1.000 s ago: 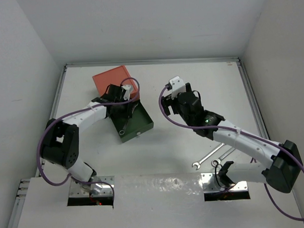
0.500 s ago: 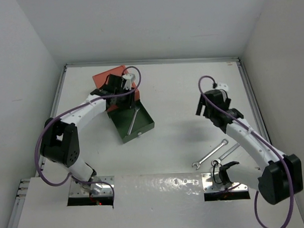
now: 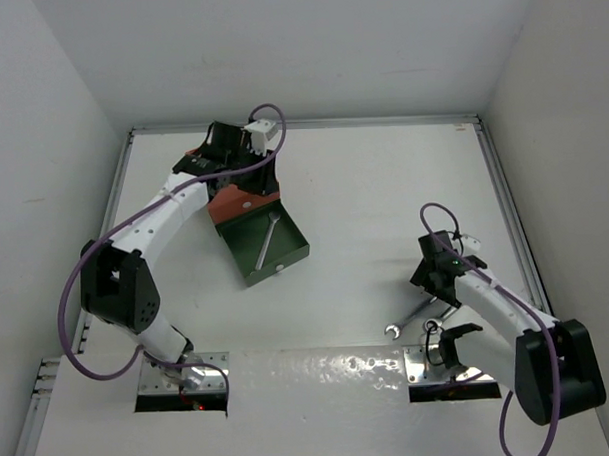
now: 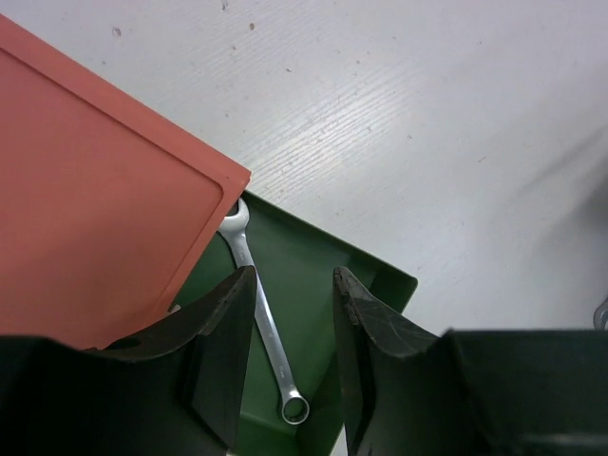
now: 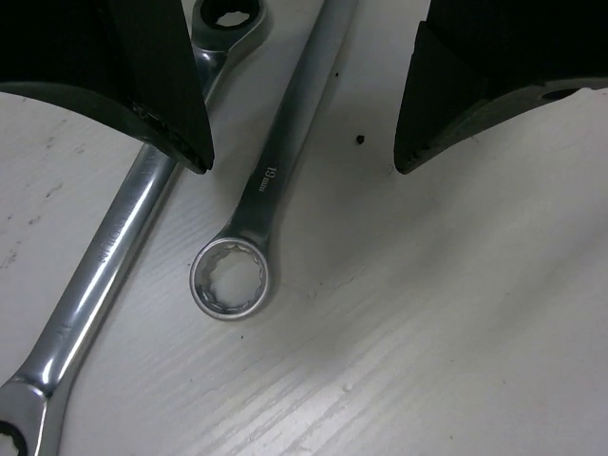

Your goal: Sort the tools into containers

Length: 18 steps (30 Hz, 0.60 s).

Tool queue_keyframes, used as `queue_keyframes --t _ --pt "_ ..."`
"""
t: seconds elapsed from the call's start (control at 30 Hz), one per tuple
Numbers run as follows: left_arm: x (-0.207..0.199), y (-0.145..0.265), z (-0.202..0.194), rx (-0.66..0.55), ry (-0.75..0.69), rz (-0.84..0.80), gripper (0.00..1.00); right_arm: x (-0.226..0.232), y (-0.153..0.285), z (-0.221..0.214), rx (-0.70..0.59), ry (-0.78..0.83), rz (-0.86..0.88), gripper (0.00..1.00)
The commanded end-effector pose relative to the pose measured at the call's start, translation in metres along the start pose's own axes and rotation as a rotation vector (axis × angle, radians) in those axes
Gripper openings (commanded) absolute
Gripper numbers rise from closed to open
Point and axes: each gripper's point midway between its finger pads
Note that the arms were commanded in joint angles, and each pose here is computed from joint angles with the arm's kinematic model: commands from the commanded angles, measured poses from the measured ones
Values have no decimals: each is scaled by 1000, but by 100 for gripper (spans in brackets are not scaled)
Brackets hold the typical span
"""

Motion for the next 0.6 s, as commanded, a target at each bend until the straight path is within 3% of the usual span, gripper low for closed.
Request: queue_keyframes --t 0.0,0.1,0.2,0.3,0.33,0.37,0.57 --pt "-13 16 20 -38 -61 -31 35 9 -5 -3 17 -65 14 75" --pt "-14 20 27 -53 -68 -32 35 15 -13 -23 79 -93 54 71" --pt "-15 25 32 -60 -73 -32 35 19 -18 -34 110 -99 82 61" --pt "-14 27 35 -64 -76 -25 35 23 -22 -34 98 -77 110 27" --pt "-13 28 37 -67 -79 -21 35 28 -23 -30 82 -71 130 10" --pt "-12 28 39 -72 -80 -15 35 31 -24 -28 70 -34 156 2" --pt "-4 32 46 -93 -77 15 35 70 -17 11 -62 181 330 0"
Point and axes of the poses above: each gripper's point midway between its finger pads, its own y axis back along the fingers, its own x axis along the line the jaws close on, z = x × y, and after that the axes turned 1 degree about y, right-handed
